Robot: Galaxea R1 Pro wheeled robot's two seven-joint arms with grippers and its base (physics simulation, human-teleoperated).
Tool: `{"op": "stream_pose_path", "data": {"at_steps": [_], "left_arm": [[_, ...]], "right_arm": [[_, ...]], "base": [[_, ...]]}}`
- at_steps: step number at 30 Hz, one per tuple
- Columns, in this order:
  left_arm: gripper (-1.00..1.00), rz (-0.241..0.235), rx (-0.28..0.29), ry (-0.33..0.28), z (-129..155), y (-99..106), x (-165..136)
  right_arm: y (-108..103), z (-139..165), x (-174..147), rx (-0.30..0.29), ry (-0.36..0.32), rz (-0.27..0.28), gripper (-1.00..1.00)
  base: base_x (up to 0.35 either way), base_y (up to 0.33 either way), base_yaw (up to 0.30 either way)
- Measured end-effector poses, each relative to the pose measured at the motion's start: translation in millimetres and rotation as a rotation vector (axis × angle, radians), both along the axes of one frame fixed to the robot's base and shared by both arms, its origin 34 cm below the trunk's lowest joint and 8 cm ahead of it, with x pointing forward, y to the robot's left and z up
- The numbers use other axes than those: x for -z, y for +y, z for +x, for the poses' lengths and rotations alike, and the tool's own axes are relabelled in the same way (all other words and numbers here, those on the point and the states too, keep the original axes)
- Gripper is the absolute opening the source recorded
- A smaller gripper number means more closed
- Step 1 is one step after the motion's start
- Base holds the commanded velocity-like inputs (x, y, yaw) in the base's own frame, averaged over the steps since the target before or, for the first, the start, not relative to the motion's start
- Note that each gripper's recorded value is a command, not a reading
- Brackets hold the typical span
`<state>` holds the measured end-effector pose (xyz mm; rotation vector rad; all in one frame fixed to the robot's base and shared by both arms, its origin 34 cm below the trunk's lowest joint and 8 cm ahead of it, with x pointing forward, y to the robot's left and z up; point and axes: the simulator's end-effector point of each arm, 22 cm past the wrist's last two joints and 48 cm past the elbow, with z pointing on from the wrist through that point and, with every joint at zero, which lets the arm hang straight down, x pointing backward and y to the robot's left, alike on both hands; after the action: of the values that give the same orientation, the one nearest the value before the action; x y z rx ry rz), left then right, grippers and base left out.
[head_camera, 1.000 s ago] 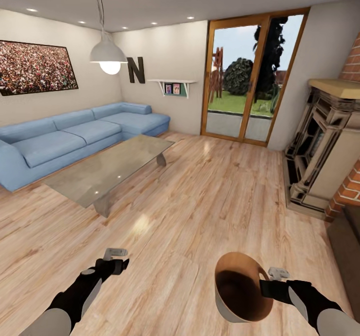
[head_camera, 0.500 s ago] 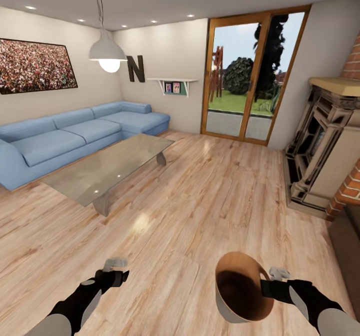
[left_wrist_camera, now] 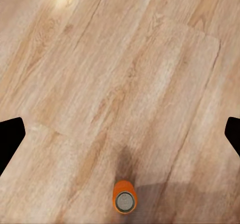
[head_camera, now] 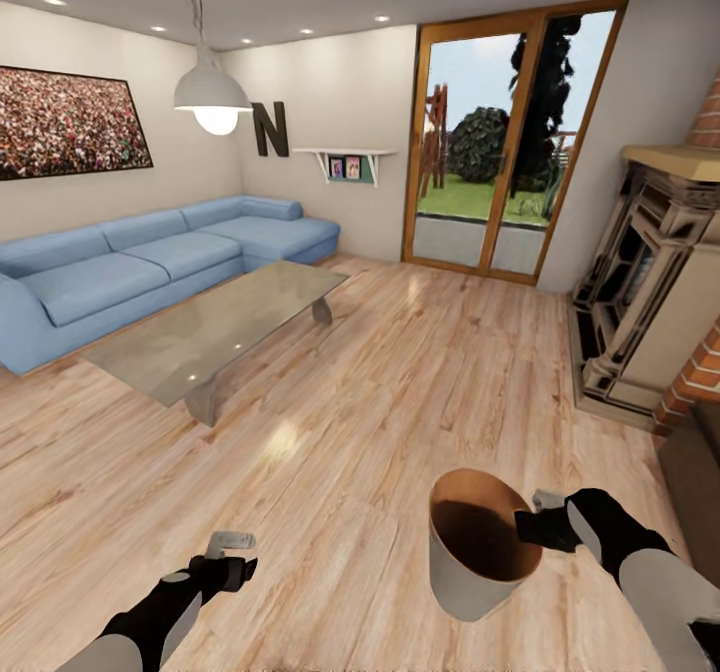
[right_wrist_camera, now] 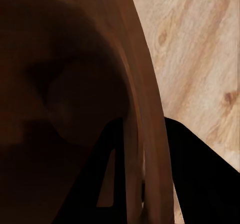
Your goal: Put the three can of soda from the living room inside the tash can in the kitchen.
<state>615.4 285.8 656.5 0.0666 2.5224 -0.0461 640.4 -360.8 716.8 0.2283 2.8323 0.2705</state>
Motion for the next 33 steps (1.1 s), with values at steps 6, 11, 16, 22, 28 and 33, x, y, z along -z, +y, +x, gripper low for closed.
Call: {"op": "stream_pose_path", "data": {"at_steps": [6,11,16,22,28,33], "left_arm": [[1.0,0.005,0.012,-0.143,23.8,-1.2,-8.7],[1.0,0.005,0.019,-0.19,29.2,-4.6,-5.2],[1.0,-0.001,0.031,-0.23,18.4,-12.4,9.1],[1.0,-0.006,0.038,-0.246,13.1,-18.3,21.7],[1.0,-0.007,0.038,-0.249,12.1,-19.2,32.5],[1.0,-0.008,0.038,-0.244,10.1,-19.6,43.1]], "right_arm": [[8.0,30.1,-18.1,0.004,0.01,0.023,-1.0],[8.0,32.6,-11.0,0.008,0.016,0.028,-1.0],[10.9,31.9,-0.6,0.002,0.028,0.028,-1.0],[11.9,30.3,11.5,0.0,0.04,0.028,-1.0],[13.1,29.7,23.4,-0.001,0.047,0.029,-1.0],[13.5,28.9,34.1,-0.002,0.053,0.03,-1.0]], "base": [[0.0,0.0,0.0],[0.0,0.0,0.0],[0.0,0.0,0.0],[0.0,0.0,0.0],[0.0,0.0,0.0],[0.0,0.0,0.0]]}}
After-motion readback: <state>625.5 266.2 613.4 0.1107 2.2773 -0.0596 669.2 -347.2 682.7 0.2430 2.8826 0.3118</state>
